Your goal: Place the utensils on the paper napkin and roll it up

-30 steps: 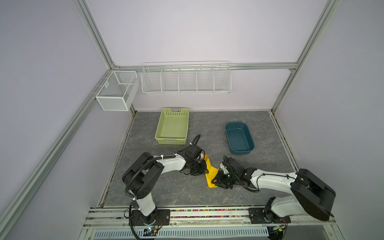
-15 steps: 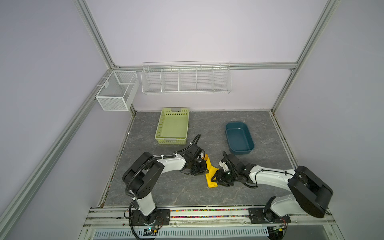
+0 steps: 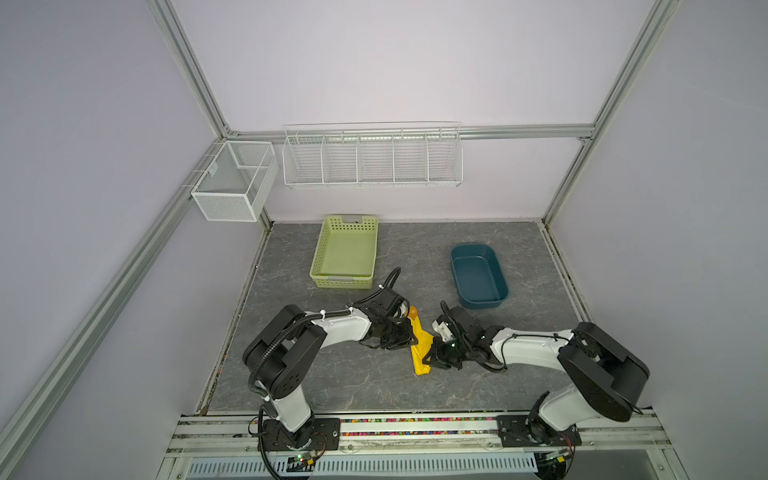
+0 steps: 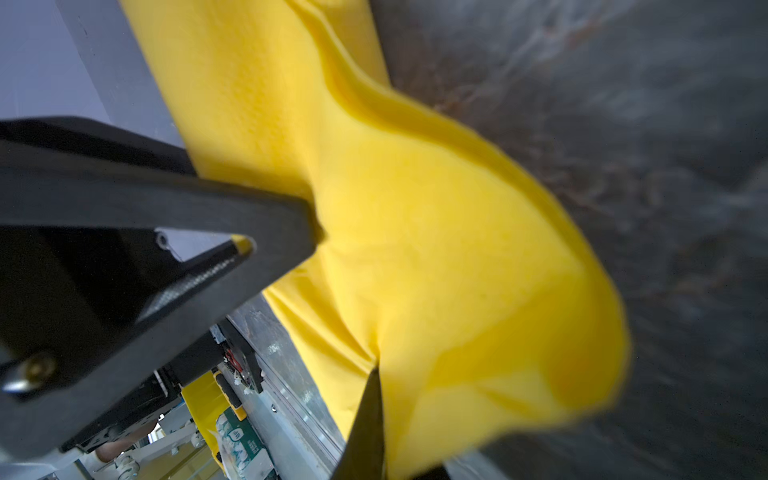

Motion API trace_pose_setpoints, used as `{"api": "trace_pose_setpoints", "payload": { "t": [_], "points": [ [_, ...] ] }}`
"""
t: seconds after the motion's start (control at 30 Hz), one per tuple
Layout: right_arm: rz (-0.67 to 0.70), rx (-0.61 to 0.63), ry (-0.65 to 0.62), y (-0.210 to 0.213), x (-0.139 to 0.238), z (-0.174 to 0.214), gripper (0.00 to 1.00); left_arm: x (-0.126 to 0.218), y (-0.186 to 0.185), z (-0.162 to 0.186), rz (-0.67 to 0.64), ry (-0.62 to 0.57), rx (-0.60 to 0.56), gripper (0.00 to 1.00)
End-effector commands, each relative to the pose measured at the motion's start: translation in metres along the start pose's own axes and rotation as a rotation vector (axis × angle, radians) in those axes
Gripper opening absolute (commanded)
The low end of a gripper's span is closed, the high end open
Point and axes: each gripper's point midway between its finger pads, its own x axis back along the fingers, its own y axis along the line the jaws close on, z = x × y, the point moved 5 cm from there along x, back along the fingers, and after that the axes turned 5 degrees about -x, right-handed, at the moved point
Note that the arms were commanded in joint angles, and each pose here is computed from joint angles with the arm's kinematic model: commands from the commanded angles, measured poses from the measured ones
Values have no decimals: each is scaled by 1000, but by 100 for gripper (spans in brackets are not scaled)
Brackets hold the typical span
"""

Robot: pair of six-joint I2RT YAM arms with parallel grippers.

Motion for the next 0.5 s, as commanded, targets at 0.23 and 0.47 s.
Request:
{"api": "trace_pose_setpoints", "payload": {
  "t": [0.23,0.47],
  "points": [
    [45,250,-211,29,46,-12,6,108,-9,-31,27,-355,-74,48],
    [-50,513,-483,74,113,-13,6,211,-43,-28,124,-763,-270,66]
  ]
}}
